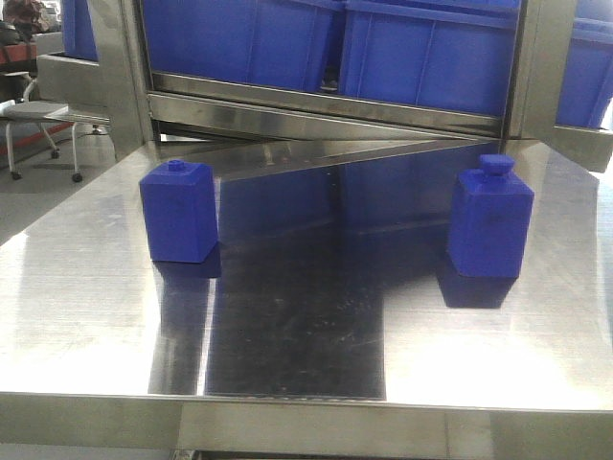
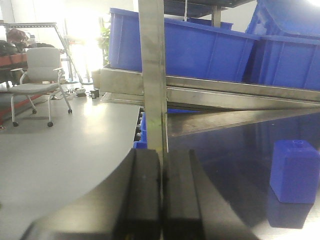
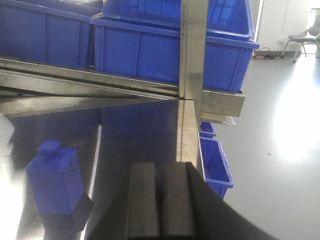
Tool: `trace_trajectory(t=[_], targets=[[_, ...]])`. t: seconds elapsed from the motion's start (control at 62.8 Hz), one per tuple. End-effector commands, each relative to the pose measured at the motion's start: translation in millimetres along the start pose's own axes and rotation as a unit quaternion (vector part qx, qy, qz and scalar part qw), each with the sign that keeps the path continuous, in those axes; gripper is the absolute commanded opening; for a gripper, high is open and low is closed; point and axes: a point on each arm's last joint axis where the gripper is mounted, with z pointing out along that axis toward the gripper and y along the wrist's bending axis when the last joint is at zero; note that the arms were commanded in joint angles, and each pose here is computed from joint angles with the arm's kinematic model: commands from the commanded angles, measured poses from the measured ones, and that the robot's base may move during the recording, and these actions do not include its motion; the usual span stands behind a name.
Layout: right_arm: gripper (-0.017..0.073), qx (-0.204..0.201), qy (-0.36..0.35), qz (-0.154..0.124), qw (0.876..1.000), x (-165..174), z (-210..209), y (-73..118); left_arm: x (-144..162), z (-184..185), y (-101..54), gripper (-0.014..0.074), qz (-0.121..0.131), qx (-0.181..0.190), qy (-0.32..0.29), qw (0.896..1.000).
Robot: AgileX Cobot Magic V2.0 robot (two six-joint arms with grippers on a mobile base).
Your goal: Pick and sort blue part to right shelf
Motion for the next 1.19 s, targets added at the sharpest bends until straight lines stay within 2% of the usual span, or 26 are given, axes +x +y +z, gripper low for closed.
trace_trajectory(t=[0.0,0.302,0.621,0.732,0.843,0.875,0.987,1.05,1.098,1.178], targets=[[0.0046,-0.002,-0.032,0.001,0.999,-26.9,-1.3,1.5,-1.5,-1.6,0.4,0.0123,-0.007,-0.002,-0.041,0.999],[0.0046,-0.001,-0.005,0.007,1.000,-65.3,15.7,3.6,-1.5,-1.6,0.4,0.0123,-0.007,-0.002,-0.041,0.999],[0.0054,0.003,0.070,0.010,0.998,-72.1,51.0,4.0,-1.5,-1.6,0.4,0.0123,-0.007,-0.002,-0.041,0.999],[0.0142,0.004,0.090,0.013,0.996,-74.8,62.9,4.3,-1.5,-1.6,0.4,0.0123,-0.007,-0.002,-0.041,0.999],[0.0325,0.006,0.111,0.022,0.994,-78.1,74.4,4.4,-1.5,-1.6,0.4,0.0123,-0.007,-0.002,-0.041,0.999],[0.0408,0.009,0.130,0.034,0.991,-76.9,79.8,4.4,-1.5,-1.6,0.4,0.0123,-0.007,-0.002,-0.041,0.999],[0.0550,0.025,0.184,0.093,0.978,-74.5,94.1,4.3,-1.5,-1.6,0.4,0.0123,-0.007,-0.002,-0.041,0.999],[0.0576,0.032,0.213,0.110,0.970,-76.1,102.5,5.3,-1.5,-1.6,0.4,0.0123,-0.007,-0.002,-0.041,0.999],[0.0575,0.034,0.239,0.113,0.964,-76.2,108.6,7.5,-1.5,-1.6,0.4,0.0123,-0.007,-0.002,-0.041,0.999],[0.0573,0.029,0.284,0.093,0.954,-79.1,119.7,13.2,-1.5,-1.6,0.4,0.0123,-0.007,-0.002,-0.041,0.999]])
